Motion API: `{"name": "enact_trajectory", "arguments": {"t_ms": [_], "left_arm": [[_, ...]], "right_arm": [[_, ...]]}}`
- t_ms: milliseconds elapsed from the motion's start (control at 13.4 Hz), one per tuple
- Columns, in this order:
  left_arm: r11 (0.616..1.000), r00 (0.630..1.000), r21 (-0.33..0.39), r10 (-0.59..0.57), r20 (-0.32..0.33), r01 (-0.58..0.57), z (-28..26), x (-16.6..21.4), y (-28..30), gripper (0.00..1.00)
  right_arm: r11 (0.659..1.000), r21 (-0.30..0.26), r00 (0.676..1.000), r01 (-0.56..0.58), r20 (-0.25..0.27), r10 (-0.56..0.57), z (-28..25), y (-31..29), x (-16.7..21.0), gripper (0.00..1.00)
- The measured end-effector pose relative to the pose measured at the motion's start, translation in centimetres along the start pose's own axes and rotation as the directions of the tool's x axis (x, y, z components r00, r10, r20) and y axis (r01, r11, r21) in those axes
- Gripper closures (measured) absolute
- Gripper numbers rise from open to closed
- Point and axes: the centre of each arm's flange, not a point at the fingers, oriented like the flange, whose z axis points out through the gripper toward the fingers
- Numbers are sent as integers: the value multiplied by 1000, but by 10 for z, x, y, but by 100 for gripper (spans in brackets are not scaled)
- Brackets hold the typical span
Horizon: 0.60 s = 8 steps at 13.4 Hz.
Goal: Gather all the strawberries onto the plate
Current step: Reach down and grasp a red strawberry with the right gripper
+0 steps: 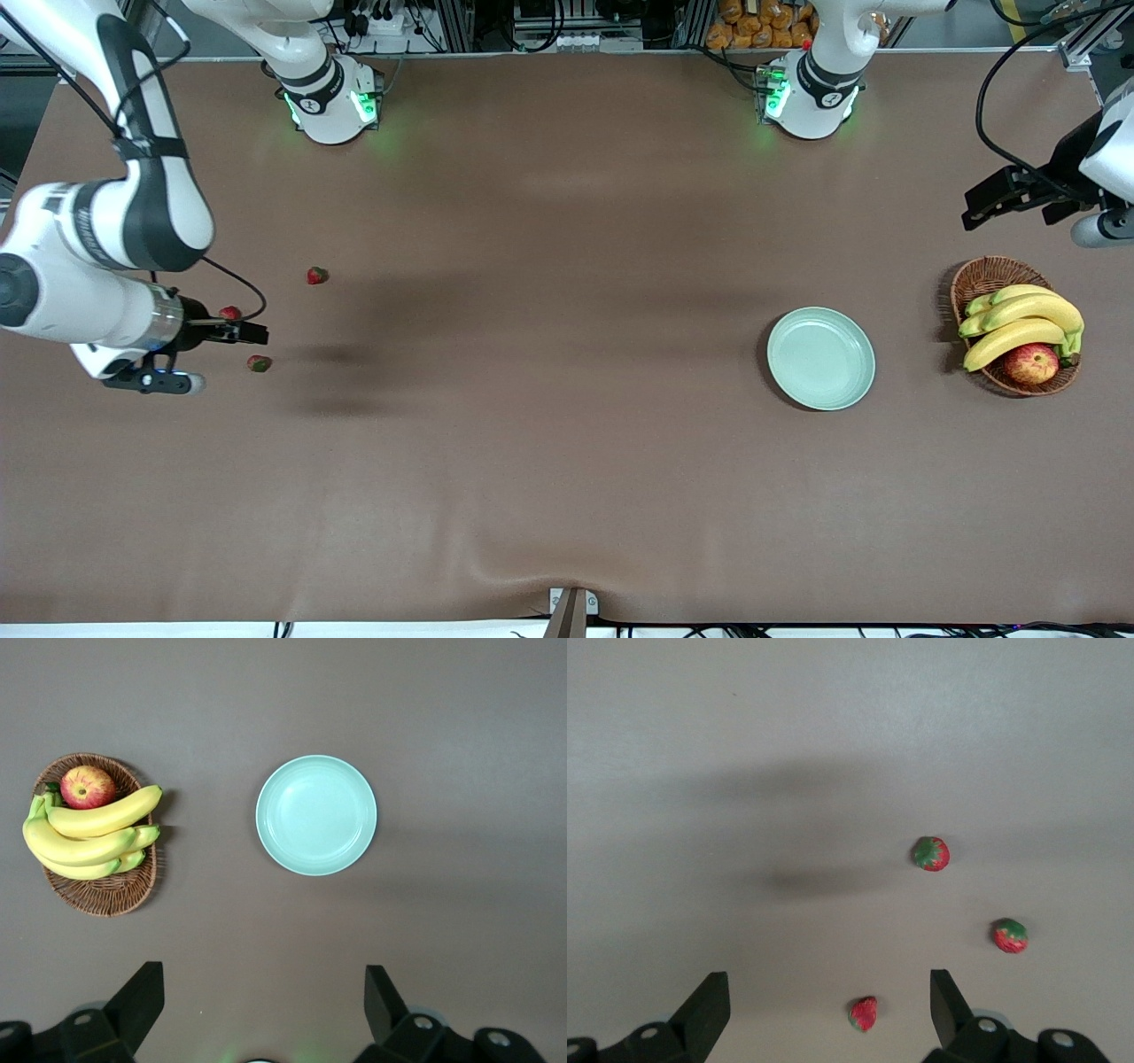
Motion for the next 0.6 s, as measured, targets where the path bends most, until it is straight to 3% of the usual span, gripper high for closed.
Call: {"name": "enact_trajectory", "arguments": {"t_ms": [224, 599], "left_arm": [[999, 999, 3, -42, 9, 42, 9, 6, 6, 0], [999, 999, 3, -49, -4, 49, 12, 10, 16, 0]], "right_arm": [[1000, 1, 1000, 2, 2, -2, 38, 16, -5, 0], [1000, 11, 999, 15, -41, -15, 75, 60, 14, 3]]}}
